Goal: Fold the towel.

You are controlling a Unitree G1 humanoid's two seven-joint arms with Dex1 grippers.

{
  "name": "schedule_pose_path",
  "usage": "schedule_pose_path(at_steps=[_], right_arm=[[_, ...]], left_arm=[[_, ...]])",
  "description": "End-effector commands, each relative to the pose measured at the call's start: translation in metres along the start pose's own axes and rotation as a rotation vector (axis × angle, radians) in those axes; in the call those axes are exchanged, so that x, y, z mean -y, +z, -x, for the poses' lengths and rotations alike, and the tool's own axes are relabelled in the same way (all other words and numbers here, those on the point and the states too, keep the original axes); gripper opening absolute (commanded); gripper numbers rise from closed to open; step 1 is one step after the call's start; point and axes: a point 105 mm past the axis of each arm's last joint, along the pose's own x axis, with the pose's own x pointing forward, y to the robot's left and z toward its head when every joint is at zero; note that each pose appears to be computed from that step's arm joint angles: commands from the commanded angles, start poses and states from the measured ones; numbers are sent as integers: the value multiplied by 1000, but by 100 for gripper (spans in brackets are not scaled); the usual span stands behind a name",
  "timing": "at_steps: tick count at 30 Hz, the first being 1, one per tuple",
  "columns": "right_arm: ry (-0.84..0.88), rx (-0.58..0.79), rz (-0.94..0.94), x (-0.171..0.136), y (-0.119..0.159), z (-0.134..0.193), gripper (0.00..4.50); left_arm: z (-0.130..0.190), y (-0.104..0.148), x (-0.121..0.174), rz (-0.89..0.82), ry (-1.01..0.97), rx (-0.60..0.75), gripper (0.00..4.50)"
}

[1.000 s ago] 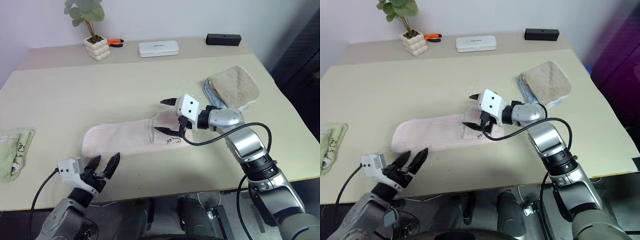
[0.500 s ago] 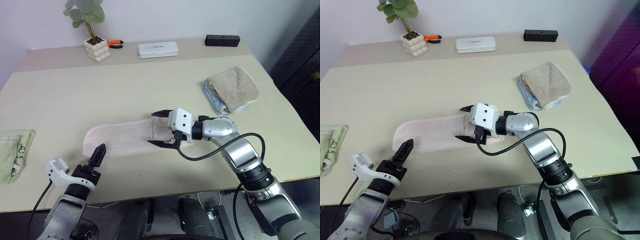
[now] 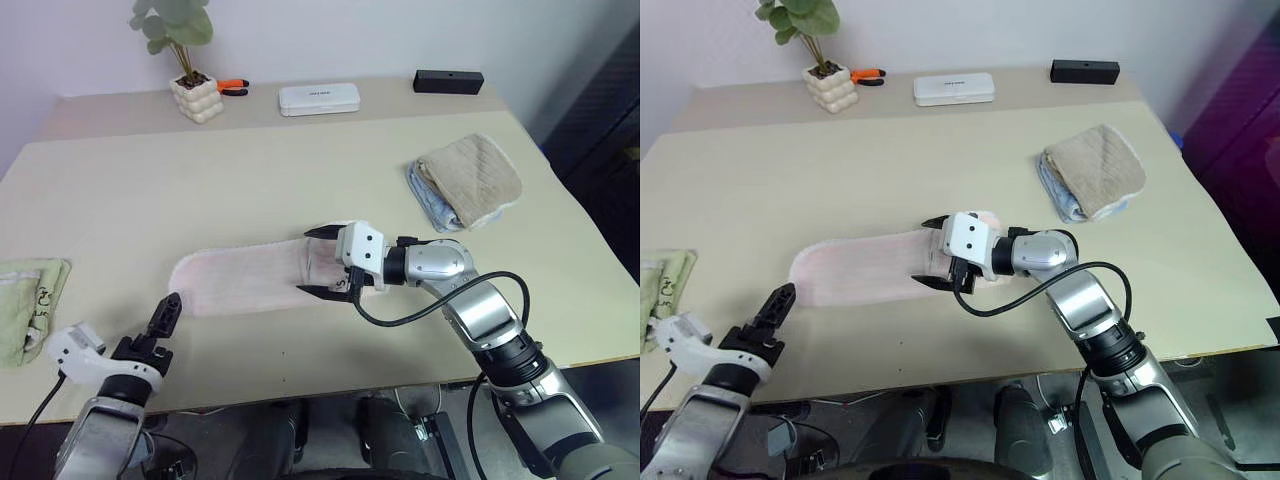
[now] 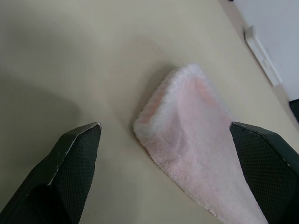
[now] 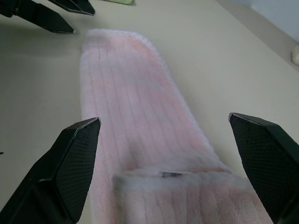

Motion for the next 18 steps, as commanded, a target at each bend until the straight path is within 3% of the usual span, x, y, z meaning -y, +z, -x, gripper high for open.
schedule_pose_path(at_steps=[1, 8, 9, 12, 18], right_arm=[[4, 49, 56, -1, 16, -3, 448], [-10, 42, 58, 1, 14, -3, 448], [-12, 41, 58, 1, 14, -2, 450], [-20, 37, 60, 1, 13, -2, 450], [-35, 34, 60, 2, 13, 0, 450]], left_arm=[[-5, -7, 11, -6, -6, -36, 450], [-20, -4, 12, 97, -9, -30, 450], [-23, -2, 10, 107, -5, -22, 426], [-28, 2, 8, 124, -4, -5, 318], [-31, 4, 5, 130, -17, 3, 4]])
